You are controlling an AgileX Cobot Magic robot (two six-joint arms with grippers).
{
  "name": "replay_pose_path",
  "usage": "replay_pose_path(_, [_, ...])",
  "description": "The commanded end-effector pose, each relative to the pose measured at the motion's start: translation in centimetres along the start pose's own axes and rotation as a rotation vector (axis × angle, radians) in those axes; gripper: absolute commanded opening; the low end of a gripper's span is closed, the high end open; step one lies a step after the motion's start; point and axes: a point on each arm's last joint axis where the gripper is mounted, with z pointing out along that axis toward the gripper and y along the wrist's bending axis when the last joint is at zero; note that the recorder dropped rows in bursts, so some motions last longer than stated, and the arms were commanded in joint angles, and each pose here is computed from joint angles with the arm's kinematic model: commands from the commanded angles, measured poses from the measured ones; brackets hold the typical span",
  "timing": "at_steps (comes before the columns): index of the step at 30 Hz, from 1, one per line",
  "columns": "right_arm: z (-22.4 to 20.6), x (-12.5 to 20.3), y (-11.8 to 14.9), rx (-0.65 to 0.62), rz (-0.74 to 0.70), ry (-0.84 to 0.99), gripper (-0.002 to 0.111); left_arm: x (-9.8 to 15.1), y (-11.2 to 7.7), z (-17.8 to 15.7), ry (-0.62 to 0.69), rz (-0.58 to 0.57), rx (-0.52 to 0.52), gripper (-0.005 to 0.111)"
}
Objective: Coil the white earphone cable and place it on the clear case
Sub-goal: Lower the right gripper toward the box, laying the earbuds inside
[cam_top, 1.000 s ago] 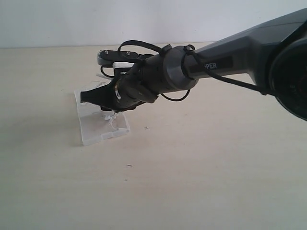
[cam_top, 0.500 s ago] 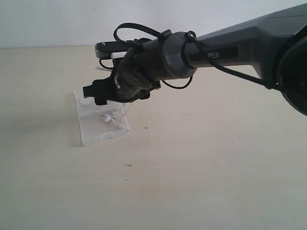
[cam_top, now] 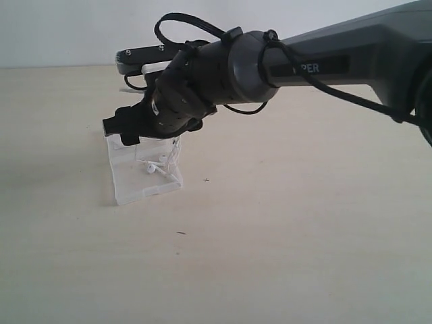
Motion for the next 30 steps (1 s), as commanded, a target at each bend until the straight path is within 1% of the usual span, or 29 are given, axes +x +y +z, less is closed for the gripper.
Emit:
replay_pose_path(1, [-0.4,-0.1,0.9,-0.070,-0.033,0.008,0.076,0.0,0.0,-0.1,-0.008,-0.005,0.000,0.000])
replay_pose_path(4, [-0.5,0.1,1.4,-0.117,-0.060,0.041,0.077,0.0,0.0,-0.1,-0.008,-0.005,0.000,0.000])
replay_pose_path(8, [-0.9,0.0,1.8,-0.145,-0.090,0.091,0.085,0.0,0.0,-0.1,-0.008,-0.005,0.000,0.000])
replay_pose_path(10, [-1.1,-0.2,2.0,-0.151,-0.123,0.109,0.089,0.0,0.0,-0.1,-0.008,-0.010,0.000,0.000])
replay_pose_path(13, [-1.2,-0.2,2.3,-0.173,-0.219,0.141,0.095,0.0,0.0,-0.1,-0.008,-0.010,0.000,0.000])
replay_pose_path(16, [-1.6,-0.3,2.4,-0.175,-0.253,0.174,0.096,0.0,0.0,-0.1,-0.008,-0.012,0.000,0.000])
replay_pose_path(20, [-1.9,-1.1,2.6,-0.178,-0.229,0.149,0.096,0.0,0.0,-0.1,-0.006,-0.011,0.002,0.000])
replay_pose_path(23, [-2.2,-1.7,2.8,-0.181,-0.184,0.136,0.096,0.0,0.0,-0.1,-0.006,-0.011,0.002,0.000])
replay_pose_path(30, [-3.6,-2.4,3.2,-0.183,-0.194,0.221,0.096,0.0,-0.1,-0.1,-0.005,-0.012,0.003,0.000])
